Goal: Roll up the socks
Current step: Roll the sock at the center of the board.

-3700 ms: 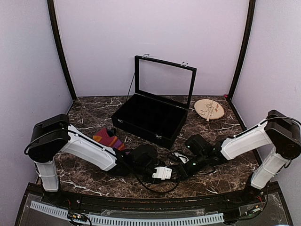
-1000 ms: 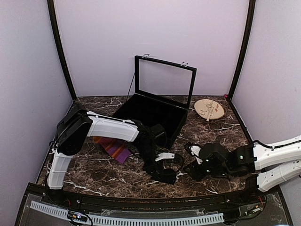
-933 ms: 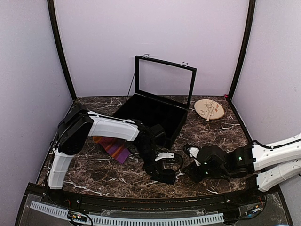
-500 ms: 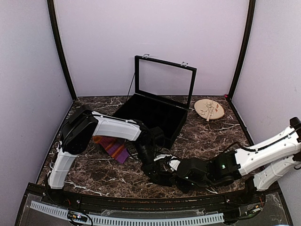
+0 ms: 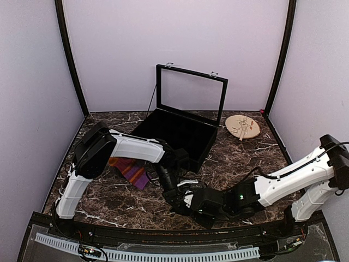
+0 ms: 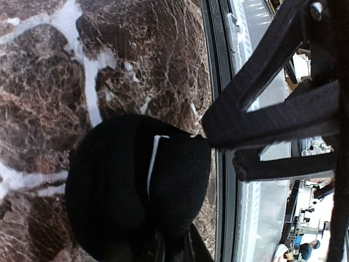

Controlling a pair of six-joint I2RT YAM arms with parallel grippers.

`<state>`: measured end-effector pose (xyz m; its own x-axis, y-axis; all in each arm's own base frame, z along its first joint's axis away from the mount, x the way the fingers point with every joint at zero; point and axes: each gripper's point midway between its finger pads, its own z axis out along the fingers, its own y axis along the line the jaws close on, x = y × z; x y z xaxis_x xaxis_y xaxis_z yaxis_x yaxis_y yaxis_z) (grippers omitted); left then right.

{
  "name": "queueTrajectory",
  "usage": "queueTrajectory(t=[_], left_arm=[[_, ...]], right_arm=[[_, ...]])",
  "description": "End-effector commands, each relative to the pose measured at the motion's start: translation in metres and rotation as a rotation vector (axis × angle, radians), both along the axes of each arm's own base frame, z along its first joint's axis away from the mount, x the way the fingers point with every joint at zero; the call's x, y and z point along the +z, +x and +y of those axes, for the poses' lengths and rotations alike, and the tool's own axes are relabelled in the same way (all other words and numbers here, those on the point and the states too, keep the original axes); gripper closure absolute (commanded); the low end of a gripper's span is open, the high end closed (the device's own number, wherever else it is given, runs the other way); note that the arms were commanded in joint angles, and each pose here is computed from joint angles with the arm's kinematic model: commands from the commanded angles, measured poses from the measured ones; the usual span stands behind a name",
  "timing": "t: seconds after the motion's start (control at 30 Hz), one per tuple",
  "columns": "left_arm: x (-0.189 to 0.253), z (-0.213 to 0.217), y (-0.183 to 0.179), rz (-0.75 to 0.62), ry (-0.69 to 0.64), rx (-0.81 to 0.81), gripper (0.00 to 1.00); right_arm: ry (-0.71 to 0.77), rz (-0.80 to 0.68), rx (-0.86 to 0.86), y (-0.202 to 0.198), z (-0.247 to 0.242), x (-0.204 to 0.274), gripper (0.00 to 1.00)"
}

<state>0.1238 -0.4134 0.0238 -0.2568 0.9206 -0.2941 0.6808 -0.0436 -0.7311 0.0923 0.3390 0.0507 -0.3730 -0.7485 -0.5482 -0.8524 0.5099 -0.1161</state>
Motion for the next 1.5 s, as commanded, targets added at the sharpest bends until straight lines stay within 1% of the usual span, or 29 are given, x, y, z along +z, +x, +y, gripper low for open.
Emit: queueTrajectory(t=[0.0,0.17,0.27,0.93,1.3,1.37,1.47], left_arm=[[-0.023,0.017,0.0,-0.009,0.1,-0.015,0.88],[-0.022,0.018,0.002,-0.004,0.096,-0.011,0.88],[-0.021,0.017,0.002,0.001,0.092,-0.011,0.88],[-0.019,0.016,-0.002,0.03,0.084,-0.01,0.88],[-0.018,0.016,-0.004,0.047,0.078,-0.013,0.88],[-0.018,0.016,-0.004,0.049,0.077,-0.013,0.88],[-0.018,0.016,-0.004,0.051,0.077,-0.013,0.88]], right_arm=[[0.012,-0.007,0.05,-0.004,0.015,0.005,0.56],[-0.001,-0.017,0.063,-0.001,0.019,0.001,0.54],[-0.037,-0.018,0.065,0.003,0.018,-0.01,0.54],[-0.046,0.012,0.068,0.018,0.021,-0.025,0.56],[-0.054,0.08,0.032,0.026,0.014,-0.039,0.63],[-0.062,0.098,0.036,0.024,0.012,-0.043,0.66],[-0.066,0.129,0.028,0.023,0.009,-0.047,0.73]])
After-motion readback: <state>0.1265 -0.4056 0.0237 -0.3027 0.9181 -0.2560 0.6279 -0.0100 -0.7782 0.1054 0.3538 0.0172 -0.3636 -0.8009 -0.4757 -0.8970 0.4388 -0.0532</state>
